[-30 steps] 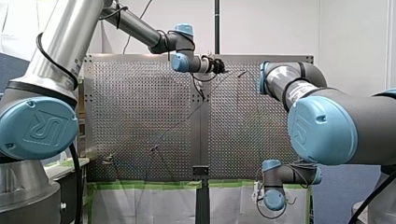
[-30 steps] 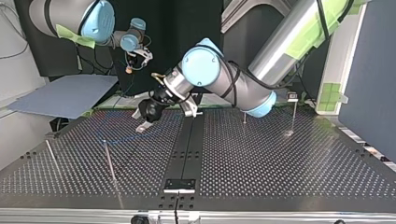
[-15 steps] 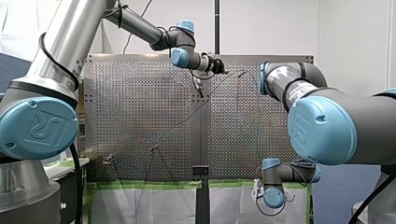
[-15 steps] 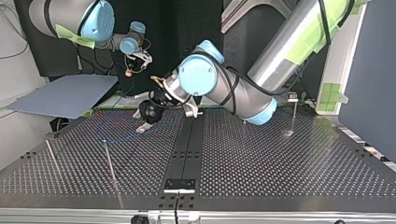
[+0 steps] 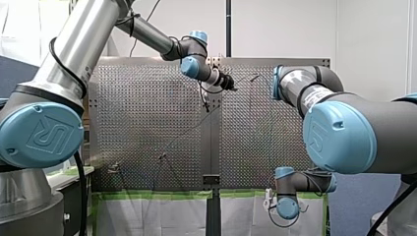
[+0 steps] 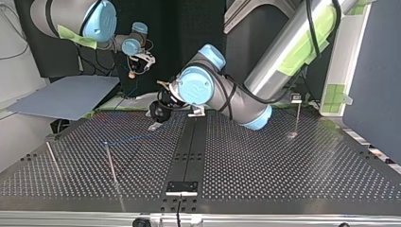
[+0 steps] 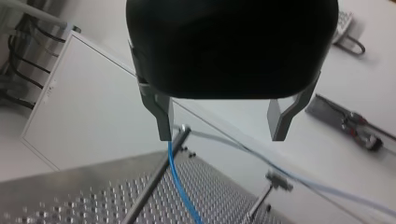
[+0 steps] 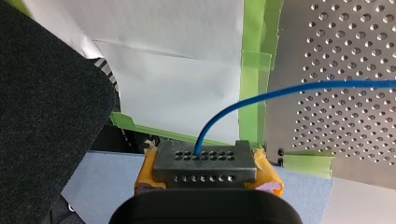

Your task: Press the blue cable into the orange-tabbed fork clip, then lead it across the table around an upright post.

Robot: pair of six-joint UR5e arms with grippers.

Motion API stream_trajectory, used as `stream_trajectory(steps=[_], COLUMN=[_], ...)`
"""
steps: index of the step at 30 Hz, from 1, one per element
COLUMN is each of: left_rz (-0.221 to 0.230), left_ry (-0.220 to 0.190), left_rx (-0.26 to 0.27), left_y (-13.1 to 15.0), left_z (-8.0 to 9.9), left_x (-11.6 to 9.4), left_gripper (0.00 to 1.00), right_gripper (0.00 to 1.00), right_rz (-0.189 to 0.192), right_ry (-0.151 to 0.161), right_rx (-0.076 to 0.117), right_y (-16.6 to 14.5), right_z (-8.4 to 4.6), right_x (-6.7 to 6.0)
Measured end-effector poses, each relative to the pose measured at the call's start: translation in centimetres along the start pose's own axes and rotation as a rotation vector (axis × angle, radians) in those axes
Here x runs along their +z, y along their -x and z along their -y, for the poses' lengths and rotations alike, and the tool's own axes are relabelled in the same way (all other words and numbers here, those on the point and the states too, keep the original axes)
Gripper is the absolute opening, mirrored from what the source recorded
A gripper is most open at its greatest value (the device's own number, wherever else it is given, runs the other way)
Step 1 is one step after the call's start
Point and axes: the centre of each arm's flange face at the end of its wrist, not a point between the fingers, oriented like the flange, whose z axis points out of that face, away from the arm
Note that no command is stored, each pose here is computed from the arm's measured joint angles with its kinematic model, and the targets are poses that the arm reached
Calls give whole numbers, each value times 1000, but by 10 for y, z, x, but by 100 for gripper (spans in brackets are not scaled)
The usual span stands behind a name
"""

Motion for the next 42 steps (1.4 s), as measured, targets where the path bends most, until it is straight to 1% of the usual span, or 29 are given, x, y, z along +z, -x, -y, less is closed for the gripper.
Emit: stream_trajectory(steps=[2, 5, 12, 16, 20, 26, 34, 42], left_rz=[9, 25, 71, 102, 125, 133, 133, 126], left_ry=[18, 42, 104, 140, 170, 182, 185, 189], left_rx=[20, 39, 43, 44, 44, 44, 44, 44], left_y=[-2, -2, 6, 11, 15, 17, 19, 19], left_z=[-6, -10, -19, -26, -30, -34, -36, -38], left_x=[7, 12, 14, 15, 14, 14, 14, 13], left_gripper=[100, 100, 100, 100, 100, 100, 100, 100], right_gripper=[0, 0, 0, 0, 0, 0, 0, 0], right_rz=[0, 0, 3, 16, 32, 56, 63, 63], right_ry=[-1, -1, 5, 3, 11, 20, 20, 21], right_rx=[-1, -2, 0, -1, -2, 5, 19, 17], right_y=[0, 0, 0, 15, 33, 58, 63, 73], right_z=[0, 1, 1, 0, -3, -9, -11, -10], right_x=[0, 0, 0, -1, 2, 3, 3, -2])
